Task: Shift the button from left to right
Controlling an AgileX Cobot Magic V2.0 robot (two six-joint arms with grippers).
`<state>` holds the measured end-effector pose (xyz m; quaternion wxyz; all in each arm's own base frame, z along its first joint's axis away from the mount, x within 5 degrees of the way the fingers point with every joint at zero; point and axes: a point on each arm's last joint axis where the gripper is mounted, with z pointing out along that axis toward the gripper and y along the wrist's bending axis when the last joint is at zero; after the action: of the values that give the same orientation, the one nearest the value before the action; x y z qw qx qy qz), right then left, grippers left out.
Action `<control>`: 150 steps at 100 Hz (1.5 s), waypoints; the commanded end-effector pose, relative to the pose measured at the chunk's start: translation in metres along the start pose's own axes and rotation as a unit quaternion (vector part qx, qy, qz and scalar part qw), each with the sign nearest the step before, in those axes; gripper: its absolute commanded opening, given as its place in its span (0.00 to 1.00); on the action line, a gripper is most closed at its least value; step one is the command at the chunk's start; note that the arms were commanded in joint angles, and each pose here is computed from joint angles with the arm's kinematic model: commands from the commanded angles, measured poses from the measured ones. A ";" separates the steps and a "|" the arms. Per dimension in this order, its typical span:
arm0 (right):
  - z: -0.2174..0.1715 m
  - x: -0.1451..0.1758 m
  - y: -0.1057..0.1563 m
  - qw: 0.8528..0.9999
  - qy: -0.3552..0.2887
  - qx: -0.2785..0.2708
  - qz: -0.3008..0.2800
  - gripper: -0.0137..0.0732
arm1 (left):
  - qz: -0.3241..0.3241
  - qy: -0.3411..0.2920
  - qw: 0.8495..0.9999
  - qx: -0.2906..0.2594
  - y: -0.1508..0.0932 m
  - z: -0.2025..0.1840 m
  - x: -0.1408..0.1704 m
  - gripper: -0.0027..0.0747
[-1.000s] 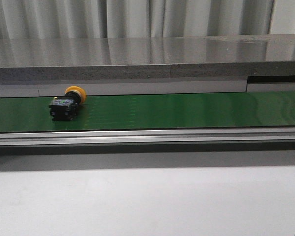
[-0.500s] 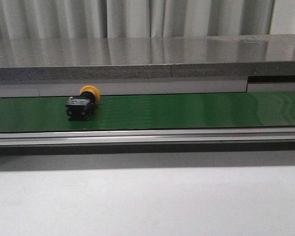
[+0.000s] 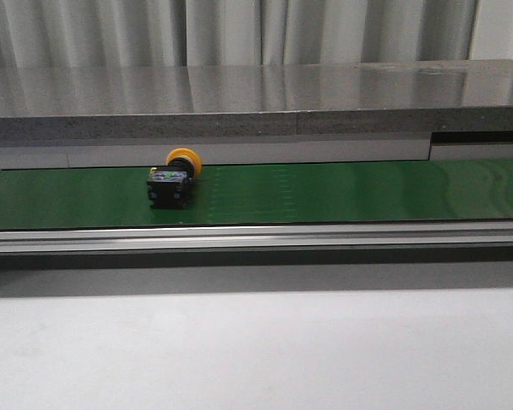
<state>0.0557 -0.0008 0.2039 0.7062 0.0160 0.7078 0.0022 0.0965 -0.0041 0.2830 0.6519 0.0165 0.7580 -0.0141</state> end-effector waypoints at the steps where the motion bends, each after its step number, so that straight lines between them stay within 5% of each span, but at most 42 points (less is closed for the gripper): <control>1: -0.004 -0.026 0.000 0.998 -0.066 0.001 -0.006 0.08 | -0.004 -0.054 0.999 -0.002 0.000 -0.002 -0.017 0.01; 34: 0.001 -0.070 0.002 0.999 -0.038 -0.002 -0.006 0.08 | -0.004 -0.054 0.999 -0.002 0.000 -0.002 -0.017 0.01; 55: 0.014 -0.108 0.005 0.998 0.059 -0.009 -0.002 0.08 | -0.004 -0.054 0.999 -0.002 0.000 -0.002 -0.017 0.01; 89: 0.065 -0.151 0.009 0.963 0.267 -0.023 0.006 0.08 | -0.004 -0.054 0.999 -0.002 0.000 -0.002 -0.017 0.01; 132: 0.118 -0.158 0.010 0.949 0.313 -0.024 0.016 0.09 | -0.004 -0.053 0.999 -0.001 0.000 -0.002 -0.017 0.01; 142: 0.121 -0.155 0.010 0.947 0.321 -0.025 0.018 0.16 | -0.004 -0.053 0.999 -0.001 0.000 -0.002 -0.017 0.01; 150: 0.122 -0.155 0.010 0.946 0.322 -0.025 0.019 0.31 | -0.004 -0.053 0.999 -0.001 0.000 -0.002 -0.017 0.01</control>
<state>0.1736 0.0024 0.3425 0.3940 0.0094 0.9184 0.0357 0.0965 -0.0041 0.2830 0.6519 0.0165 0.7580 -0.0141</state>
